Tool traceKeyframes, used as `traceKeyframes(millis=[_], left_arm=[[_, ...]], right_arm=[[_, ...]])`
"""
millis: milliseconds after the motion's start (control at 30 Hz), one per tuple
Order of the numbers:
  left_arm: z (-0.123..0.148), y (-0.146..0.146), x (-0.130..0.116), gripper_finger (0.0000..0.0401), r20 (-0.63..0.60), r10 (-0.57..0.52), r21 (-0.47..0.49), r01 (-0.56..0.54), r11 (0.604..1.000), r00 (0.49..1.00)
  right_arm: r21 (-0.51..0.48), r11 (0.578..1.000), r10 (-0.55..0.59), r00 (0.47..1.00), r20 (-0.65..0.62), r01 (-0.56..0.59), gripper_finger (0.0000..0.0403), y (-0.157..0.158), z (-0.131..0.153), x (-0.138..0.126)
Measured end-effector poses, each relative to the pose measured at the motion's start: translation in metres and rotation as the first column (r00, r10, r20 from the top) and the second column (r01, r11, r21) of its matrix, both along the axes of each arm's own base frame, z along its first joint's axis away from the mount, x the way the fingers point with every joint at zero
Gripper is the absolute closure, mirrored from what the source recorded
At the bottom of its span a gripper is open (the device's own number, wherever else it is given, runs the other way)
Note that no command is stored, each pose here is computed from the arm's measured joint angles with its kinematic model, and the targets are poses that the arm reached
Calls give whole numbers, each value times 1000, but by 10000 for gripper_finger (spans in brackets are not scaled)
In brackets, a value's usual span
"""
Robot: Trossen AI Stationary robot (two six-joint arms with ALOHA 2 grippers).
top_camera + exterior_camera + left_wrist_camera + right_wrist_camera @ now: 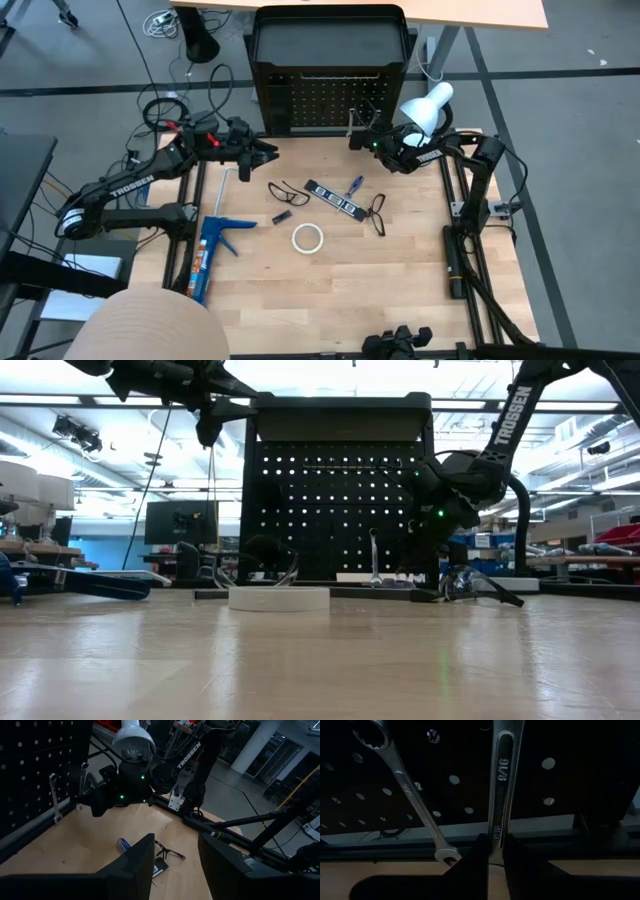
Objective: Hang tools onto peg board
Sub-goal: Unhang the right wrench from the peg board
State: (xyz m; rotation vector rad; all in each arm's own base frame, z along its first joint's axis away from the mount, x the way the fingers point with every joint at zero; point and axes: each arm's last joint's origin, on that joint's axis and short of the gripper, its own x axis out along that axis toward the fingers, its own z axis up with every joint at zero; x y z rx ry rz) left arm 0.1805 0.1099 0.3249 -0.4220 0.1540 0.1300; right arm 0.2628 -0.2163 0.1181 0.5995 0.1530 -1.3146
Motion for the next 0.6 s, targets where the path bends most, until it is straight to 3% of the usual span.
traceKeyframes(millis=[600], left_arm=[[0,0,0,245,-2,1,-4,-1,1000,1000]], right_arm=[[11,1000,12,1000,24,-13,359,0,2,0]])
